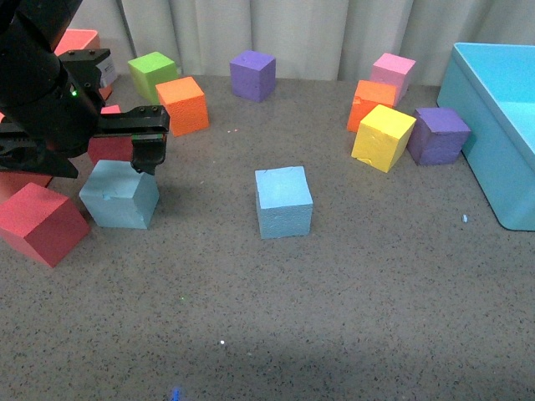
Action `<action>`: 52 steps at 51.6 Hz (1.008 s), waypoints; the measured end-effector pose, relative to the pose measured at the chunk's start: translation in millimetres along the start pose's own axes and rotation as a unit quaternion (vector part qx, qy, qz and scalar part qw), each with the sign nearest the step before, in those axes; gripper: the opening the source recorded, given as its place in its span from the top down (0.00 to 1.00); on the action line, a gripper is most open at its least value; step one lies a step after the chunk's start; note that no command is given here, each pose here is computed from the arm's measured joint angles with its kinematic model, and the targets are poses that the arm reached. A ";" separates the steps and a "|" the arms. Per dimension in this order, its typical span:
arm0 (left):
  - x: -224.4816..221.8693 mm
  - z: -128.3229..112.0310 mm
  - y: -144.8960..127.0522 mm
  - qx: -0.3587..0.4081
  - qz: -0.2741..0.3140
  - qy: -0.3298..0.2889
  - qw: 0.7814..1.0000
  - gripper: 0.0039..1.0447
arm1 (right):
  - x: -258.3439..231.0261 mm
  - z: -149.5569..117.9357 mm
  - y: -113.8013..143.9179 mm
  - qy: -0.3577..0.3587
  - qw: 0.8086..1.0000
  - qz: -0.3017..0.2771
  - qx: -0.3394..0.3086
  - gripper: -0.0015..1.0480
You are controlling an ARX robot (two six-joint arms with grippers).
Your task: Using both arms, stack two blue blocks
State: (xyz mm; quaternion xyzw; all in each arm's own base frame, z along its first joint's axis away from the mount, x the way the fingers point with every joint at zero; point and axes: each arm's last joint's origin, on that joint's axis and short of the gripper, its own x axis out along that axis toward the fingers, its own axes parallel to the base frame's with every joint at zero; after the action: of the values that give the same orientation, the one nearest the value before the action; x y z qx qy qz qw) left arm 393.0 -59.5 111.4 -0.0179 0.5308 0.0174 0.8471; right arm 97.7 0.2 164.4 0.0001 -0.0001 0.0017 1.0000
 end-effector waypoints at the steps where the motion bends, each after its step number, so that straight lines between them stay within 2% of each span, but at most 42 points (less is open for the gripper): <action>1: 1.5 0.5 0.4 0.000 0.000 0.001 1.000 0.06 | 0.0 0.0 0.0 0.000 1.000 0.000 0.000 0.09; 18: 33.9 -0.7 3.8 -0.002 0.020 0.035 0.999 0.06 | 0.0 0.0 0.0 0.000 1.000 0.000 0.000 0.09; 23: 34.6 -0.7 4.7 -0.007 0.018 0.038 0.999 0.23 | 0.0 0.0 0.0 0.000 1.000 0.000 0.000 0.09; 34: 33.2 -1.3 2.5 -0.017 0.010 0.045 0.999 0.46 | 0.0 0.0 0.0 0.000 1.000 0.000 0.000 0.09; 52: -12.8 13.4 -33.1 -0.031 -0.030 0.012 0.999 0.54 | 0.0 0.0 0.0 0.000 1.000 0.000 0.000 0.09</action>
State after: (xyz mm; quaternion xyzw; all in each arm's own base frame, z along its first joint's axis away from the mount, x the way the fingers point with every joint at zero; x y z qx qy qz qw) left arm 401.0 -92.0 129.1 -0.0602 0.5395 0.0082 0.8398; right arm 97.7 0.2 164.4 0.0001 -0.0001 0.0015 1.0000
